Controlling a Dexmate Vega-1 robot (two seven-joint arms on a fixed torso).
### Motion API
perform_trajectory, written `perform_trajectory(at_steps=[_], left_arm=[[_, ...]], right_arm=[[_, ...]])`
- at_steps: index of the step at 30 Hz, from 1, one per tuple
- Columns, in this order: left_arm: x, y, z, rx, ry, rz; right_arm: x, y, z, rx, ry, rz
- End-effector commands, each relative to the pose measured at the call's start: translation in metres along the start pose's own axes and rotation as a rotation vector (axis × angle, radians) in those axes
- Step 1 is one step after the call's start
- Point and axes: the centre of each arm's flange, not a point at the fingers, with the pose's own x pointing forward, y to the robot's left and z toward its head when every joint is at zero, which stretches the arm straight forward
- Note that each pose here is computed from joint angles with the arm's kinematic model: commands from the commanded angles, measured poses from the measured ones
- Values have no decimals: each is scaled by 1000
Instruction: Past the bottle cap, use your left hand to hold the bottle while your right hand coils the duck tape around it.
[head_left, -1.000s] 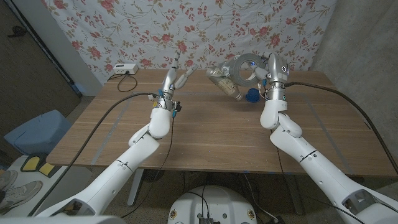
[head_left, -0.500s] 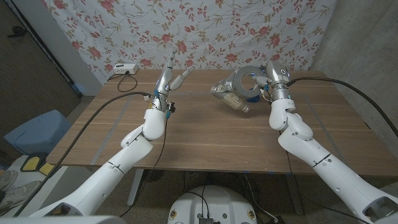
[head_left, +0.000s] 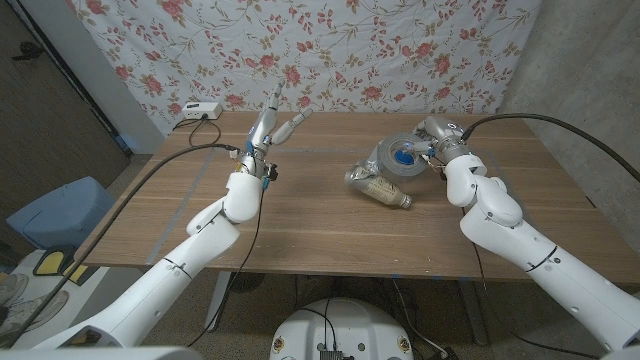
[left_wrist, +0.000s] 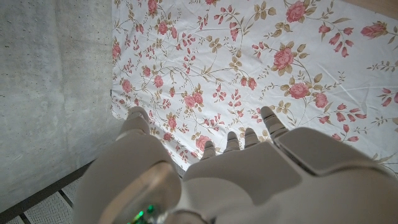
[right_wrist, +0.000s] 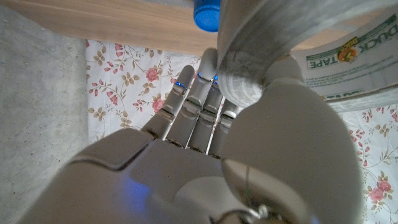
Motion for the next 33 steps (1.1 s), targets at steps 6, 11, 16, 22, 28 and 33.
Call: perform_trajectory(at_steps=[6,11,16,22,28,33], left_arm=[[0,7,1,32,23,-59],[-1,8,3,37,24,-63],[-4,10,3,38,23,-59],[-5,11,3,40,24,-59],[-7,14,5,48,19,-52],[-9,16,6,49,15,-48]], right_arm=[[8,22,-11,-110,112,236],[15,25,-9,-154,143,234],[18,23,-11,-160,175,247],[23,16,-18,-152,215,276],[31,3,-20,-186,278,402],[33,-7,-19,-211,311,423]])
